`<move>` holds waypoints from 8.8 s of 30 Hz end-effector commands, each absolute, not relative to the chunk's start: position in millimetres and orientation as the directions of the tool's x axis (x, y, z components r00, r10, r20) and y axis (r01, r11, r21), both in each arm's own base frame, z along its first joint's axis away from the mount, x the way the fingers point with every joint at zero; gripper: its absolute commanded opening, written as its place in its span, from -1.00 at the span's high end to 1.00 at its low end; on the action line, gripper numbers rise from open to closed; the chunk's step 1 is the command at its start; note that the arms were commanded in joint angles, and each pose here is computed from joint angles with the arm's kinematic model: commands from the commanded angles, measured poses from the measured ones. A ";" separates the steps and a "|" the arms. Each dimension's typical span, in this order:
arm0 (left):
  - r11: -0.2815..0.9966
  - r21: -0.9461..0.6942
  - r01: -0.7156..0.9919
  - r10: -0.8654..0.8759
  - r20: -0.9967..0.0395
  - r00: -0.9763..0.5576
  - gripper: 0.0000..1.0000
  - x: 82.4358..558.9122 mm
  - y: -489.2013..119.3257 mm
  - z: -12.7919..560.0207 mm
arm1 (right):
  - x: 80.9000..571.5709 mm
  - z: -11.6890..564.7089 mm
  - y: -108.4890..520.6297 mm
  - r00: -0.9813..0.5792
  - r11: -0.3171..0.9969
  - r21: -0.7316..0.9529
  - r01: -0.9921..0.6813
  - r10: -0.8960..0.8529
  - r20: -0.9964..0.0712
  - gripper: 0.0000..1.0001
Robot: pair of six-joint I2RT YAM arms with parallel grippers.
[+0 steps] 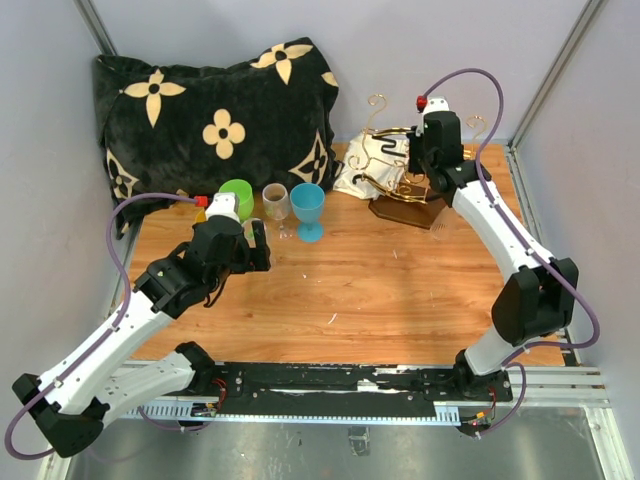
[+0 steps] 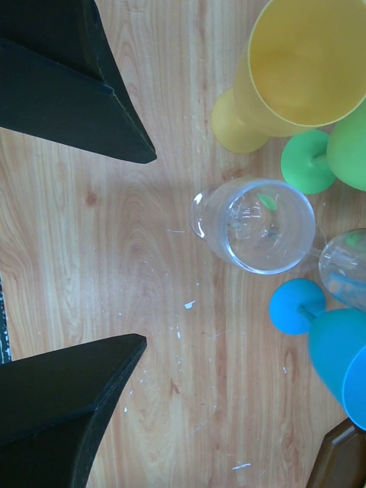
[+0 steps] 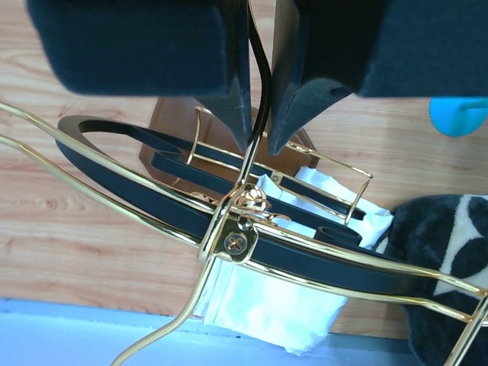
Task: Place the wine glass upside down on the wine glass rack
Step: Move the wine rack to the center of the board, then pick up the wine glass at the center of the board, then turn the wine glass upside down at the wine rack.
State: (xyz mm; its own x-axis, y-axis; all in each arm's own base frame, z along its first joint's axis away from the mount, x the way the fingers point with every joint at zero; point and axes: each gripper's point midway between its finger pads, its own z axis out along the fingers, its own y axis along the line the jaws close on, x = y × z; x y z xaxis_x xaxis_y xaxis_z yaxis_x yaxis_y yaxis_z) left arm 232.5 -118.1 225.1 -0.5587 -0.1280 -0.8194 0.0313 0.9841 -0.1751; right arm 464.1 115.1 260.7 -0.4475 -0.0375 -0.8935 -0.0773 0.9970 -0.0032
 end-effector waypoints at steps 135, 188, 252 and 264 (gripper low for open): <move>0.998 -0.012 0.063 0.033 -0.749 -0.662 0.45 294.7 -151.7 161.0 | 206.2 212.5 185.5 -0.417 0.869 -0.047 -0.493 -0.283 -0.864 -0.97; 0.852 -0.344 0.396 -0.057 -0.812 -0.581 0.70 224.7 -252.0 277.6 | 189.8 176.4 274.5 -0.685 0.537 0.816 -0.217 0.512 -0.519 -0.75; 0.729 -0.534 0.428 -0.256 -0.792 -0.554 -0.41 210.5 -260.4 318.1 | 211.3 207.2 264.4 -0.541 0.420 0.850 -0.318 0.656 -0.527 0.99; 0.704 -0.547 0.453 -0.287 -0.803 -0.523 -0.99 206.0 -254.8 335.9 | 208.5 204.2 256.6 -0.522 0.447 0.829 -0.336 0.645 -0.559 0.99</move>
State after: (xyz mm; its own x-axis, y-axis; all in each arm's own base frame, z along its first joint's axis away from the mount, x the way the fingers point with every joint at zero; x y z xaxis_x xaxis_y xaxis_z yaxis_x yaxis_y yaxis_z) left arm 207.4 -254.6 321.3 -0.5487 -0.2595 -0.7947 0.4321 0.7257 -0.5353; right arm 201.9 264.5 192.4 -0.5728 0.6110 -0.5464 -0.3150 0.4513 0.8349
